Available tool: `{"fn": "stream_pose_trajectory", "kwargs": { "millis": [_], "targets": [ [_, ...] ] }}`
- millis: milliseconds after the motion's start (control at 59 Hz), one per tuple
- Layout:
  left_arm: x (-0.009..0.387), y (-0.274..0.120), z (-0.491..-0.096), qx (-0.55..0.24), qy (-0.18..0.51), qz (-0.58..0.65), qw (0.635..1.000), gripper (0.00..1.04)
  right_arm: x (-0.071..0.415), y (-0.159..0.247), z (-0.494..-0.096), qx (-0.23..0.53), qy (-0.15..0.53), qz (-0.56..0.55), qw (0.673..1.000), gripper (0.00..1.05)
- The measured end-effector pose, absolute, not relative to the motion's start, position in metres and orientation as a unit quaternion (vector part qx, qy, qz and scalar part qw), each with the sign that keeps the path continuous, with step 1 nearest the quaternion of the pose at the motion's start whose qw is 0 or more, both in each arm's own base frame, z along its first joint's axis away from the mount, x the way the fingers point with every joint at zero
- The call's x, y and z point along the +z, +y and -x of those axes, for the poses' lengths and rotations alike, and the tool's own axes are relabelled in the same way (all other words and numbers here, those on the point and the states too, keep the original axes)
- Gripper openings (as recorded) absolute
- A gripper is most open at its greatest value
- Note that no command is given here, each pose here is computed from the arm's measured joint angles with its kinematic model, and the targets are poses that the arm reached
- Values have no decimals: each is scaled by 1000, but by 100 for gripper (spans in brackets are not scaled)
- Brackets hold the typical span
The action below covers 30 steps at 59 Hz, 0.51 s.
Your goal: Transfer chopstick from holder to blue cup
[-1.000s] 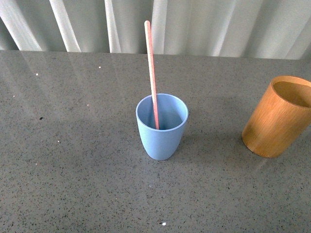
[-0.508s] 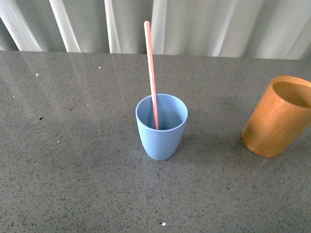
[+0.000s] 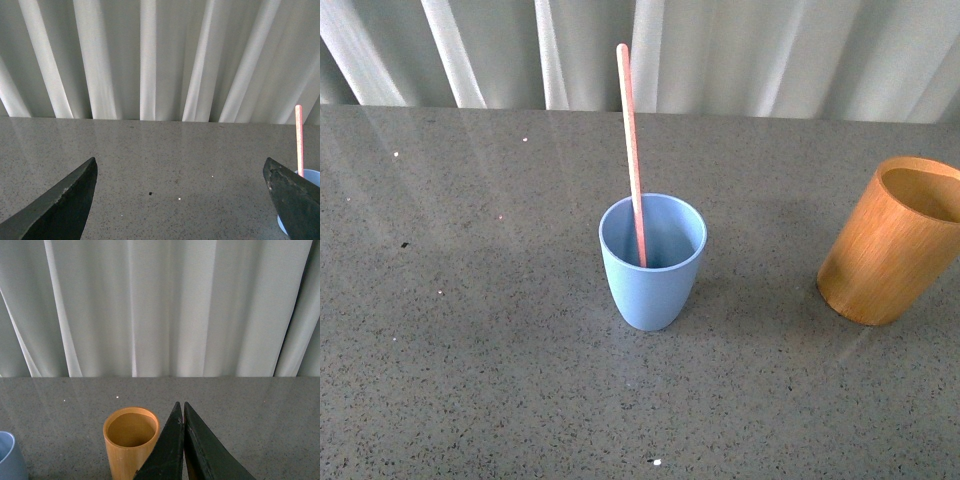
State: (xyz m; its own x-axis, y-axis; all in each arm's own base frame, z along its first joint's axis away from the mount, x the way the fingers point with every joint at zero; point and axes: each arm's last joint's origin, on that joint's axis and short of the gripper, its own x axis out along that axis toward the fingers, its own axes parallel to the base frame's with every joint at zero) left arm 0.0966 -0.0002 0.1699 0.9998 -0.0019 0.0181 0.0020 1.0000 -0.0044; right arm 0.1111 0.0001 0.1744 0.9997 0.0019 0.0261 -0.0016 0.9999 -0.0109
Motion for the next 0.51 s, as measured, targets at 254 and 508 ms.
{"fn": "stream_pose_trajectory", "kwargs": {
  "millis": [254, 508],
  "targets": [
    [170, 0, -97, -1, -9, 2, 1000, 98, 169, 0, -99, 1, 5, 5, 1000, 1],
    [170, 0, -97, -1, -9, 2, 1000, 98, 171, 0, -97, 1, -10, 5, 1000, 1]
  ]
}}
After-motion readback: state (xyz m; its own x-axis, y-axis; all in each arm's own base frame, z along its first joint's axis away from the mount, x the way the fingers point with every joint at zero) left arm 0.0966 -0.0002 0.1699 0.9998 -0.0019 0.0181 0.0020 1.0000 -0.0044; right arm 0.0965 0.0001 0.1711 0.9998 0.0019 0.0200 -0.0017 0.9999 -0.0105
